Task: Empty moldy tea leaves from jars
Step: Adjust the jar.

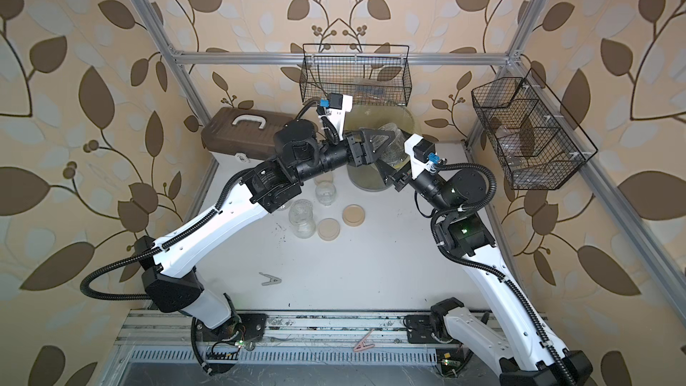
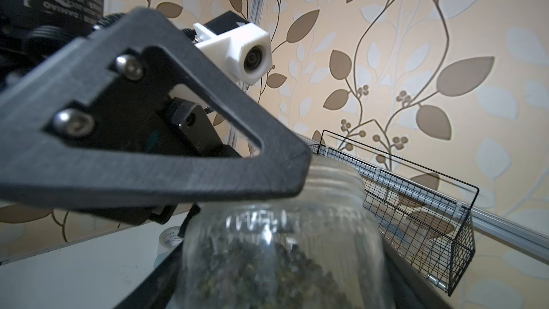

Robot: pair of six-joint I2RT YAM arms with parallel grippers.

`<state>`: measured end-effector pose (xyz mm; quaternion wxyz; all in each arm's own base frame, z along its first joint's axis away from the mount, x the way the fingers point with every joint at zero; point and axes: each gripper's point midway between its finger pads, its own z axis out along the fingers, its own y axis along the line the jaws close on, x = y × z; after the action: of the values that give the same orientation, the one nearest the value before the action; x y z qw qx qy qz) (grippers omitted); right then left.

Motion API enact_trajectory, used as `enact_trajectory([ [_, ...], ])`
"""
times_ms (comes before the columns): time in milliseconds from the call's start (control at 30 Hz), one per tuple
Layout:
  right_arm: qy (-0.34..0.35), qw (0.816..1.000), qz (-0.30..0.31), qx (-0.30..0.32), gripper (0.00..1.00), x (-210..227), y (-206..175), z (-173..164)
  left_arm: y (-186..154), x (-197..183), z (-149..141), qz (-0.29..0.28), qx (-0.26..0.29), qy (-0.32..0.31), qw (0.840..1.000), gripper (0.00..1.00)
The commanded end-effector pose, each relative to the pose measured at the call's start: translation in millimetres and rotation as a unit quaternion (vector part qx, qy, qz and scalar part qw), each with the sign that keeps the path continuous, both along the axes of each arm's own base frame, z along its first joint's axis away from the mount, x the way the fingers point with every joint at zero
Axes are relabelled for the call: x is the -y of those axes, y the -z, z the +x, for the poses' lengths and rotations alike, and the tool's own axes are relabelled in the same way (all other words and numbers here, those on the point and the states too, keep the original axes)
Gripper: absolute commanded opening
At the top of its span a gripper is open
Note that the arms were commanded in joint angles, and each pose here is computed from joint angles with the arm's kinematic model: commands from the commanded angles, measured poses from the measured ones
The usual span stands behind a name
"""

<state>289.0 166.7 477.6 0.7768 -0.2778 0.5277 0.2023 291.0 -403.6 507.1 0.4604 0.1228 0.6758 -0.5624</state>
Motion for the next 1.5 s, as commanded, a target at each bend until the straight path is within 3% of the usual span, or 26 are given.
enact_trajectory([
  [0, -0.012, 0.998, 0.003, 0.055, 0.41, -2, -31, -17, -5, -1, -1, 0.013, 0.008, -0.008, 1.0, 0.88],
  [67, -0.014, 0.999, 0.001, 0.053, 0.41, -2, -30, -16, -5, -1, -1, 0.016, 0.008, -0.011, 1.0, 0.9],
  [167, -0.014, 0.999, -0.001, 0.049, 0.41, -3, -27, -15, -6, -1, 0, 0.015, 0.009, -0.013, 1.0, 0.82],
  [433, -0.006, 0.999, -0.002, 0.044, 0.44, -2, -25, -11, -11, -1, 2, 0.0, 0.005, -0.017, 1.0, 0.48],
  [567, -0.001, 0.999, 0.001, 0.041, 0.57, -1, -23, -9, -15, -5, 9, -0.033, -0.021, -0.038, 0.999, 0.36],
  [700, 0.003, 0.999, 0.003, 0.044, 0.81, 0, -21, -8, -29, -12, 13, -0.091, -0.037, -0.051, 0.994, 0.26],
  [800, -0.001, 0.999, 0.01, 0.043, 0.88, 0, -20, -6, -40, -20, 13, -0.114, -0.037, -0.061, 0.991, 0.2],
  [1467, -0.071, 0.984, 0.112, 0.116, 0.94, 8, -35, -19, -66, -40, 13, -0.15, -0.036, -0.063, 0.986, 0.15],
])
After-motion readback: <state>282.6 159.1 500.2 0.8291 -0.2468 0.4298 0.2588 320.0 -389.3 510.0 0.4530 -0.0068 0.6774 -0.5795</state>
